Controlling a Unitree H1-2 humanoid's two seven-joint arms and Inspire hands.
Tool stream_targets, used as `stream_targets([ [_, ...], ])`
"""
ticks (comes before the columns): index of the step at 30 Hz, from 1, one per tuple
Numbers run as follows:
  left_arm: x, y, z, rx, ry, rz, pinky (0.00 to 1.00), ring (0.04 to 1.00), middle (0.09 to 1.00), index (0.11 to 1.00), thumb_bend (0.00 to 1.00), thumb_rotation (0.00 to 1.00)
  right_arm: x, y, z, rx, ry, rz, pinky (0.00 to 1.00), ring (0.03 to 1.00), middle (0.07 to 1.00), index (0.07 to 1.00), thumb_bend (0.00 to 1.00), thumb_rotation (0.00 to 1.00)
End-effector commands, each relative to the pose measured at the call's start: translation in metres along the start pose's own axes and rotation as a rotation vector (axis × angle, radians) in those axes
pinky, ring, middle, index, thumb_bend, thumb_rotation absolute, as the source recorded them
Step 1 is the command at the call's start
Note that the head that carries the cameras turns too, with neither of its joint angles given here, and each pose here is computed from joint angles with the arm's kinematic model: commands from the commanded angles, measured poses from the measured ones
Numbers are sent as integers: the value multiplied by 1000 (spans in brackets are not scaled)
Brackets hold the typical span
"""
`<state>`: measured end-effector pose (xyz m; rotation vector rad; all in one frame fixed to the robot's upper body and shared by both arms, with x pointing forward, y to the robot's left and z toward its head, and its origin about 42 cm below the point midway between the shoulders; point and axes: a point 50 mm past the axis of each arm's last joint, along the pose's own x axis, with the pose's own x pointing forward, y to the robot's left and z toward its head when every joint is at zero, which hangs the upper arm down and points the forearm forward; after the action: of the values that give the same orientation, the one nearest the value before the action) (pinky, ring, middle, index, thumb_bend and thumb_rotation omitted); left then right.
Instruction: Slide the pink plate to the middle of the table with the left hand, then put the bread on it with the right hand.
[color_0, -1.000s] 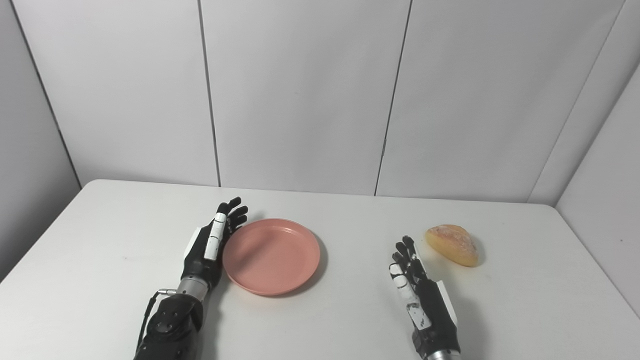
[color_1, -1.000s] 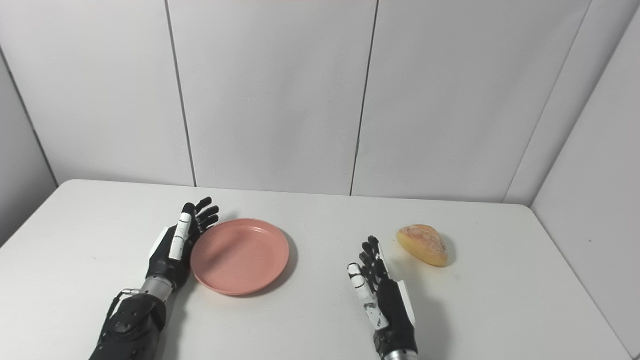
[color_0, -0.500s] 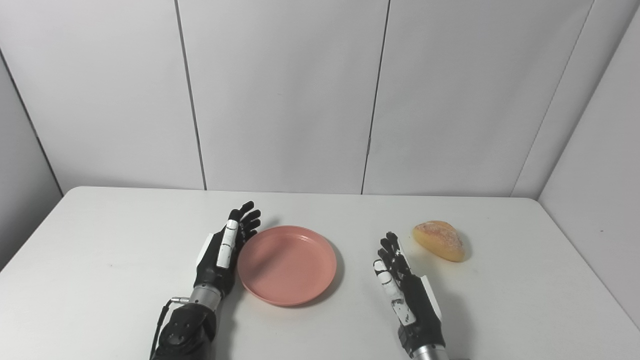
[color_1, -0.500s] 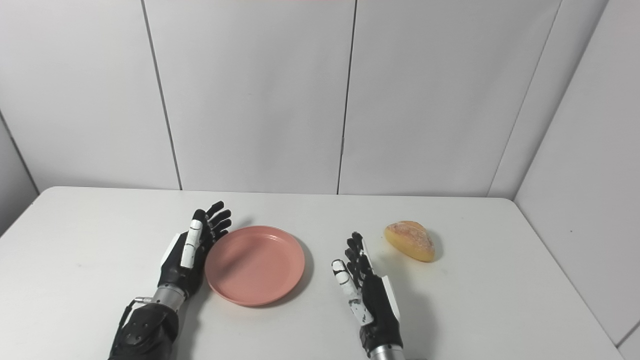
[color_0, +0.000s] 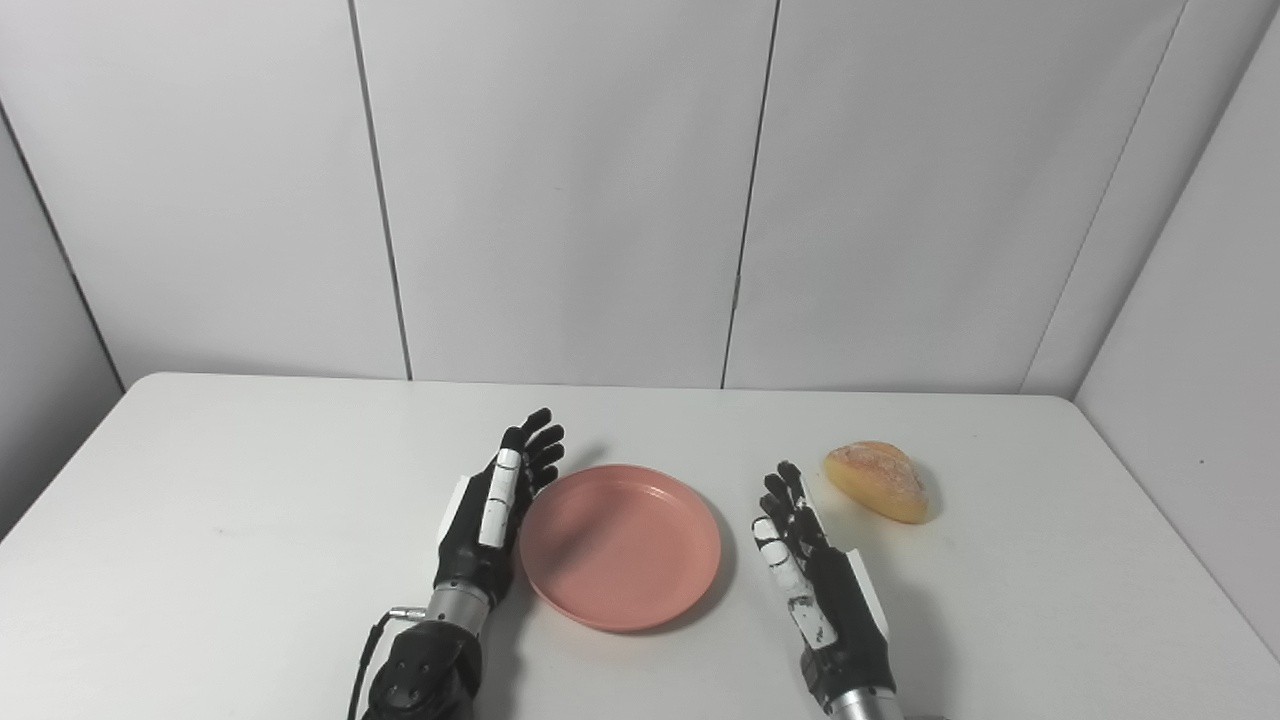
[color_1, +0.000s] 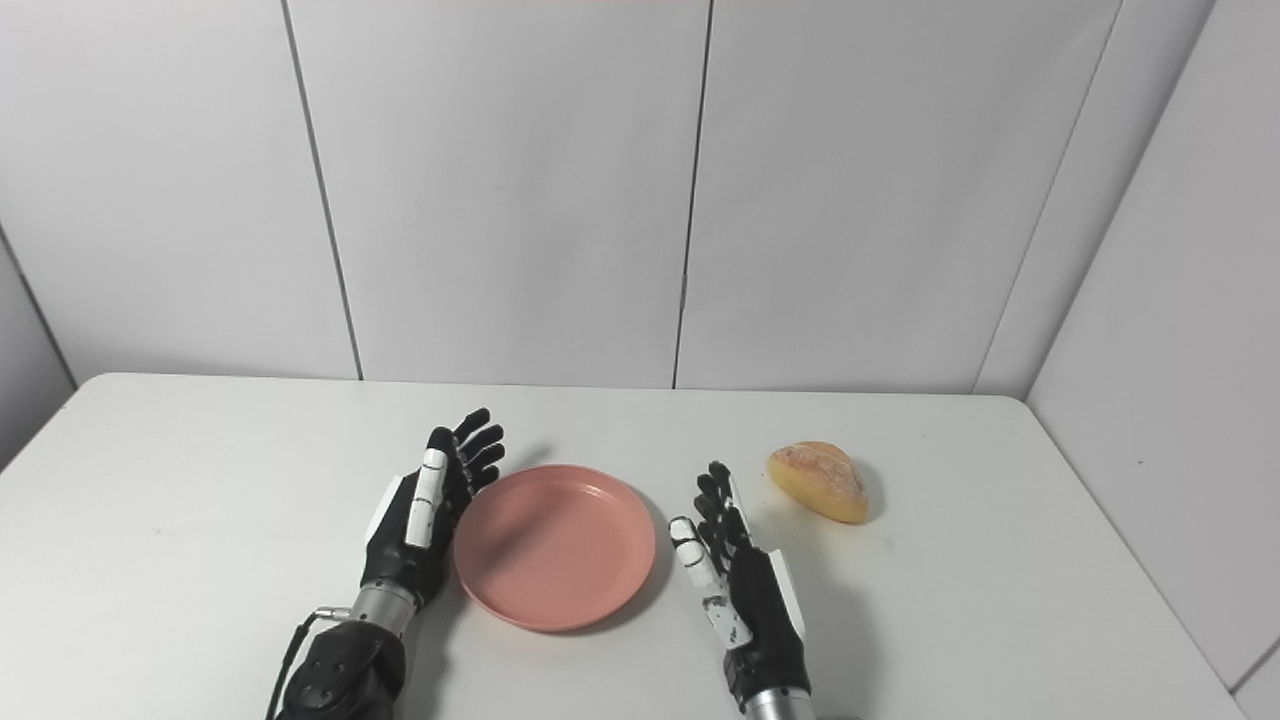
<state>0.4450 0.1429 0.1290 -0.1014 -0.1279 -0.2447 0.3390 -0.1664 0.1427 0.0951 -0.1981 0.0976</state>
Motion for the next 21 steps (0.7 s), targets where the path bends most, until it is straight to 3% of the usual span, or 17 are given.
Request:
stream_targets([
  [1, -13, -13, -17, -15, 41, -10, 951, 914, 905, 889, 732, 1000, 8, 0, 19, 2, -94, 18, 1000, 983, 975, 1000, 577, 746],
  [8, -14, -19, -19, -1, 29, -14, 979, 943, 929, 911, 718, 1000, 7, -7, 23, -20, -109, 6, 1000, 971, 971, 1000, 582, 735],
  [21, -7, -19, -21, 8, -10, 23, 987, 960, 946, 923, 715, 1000, 22, -35, 62, -178, -216, -51, 1000, 975, 976, 1000, 602, 730],
])
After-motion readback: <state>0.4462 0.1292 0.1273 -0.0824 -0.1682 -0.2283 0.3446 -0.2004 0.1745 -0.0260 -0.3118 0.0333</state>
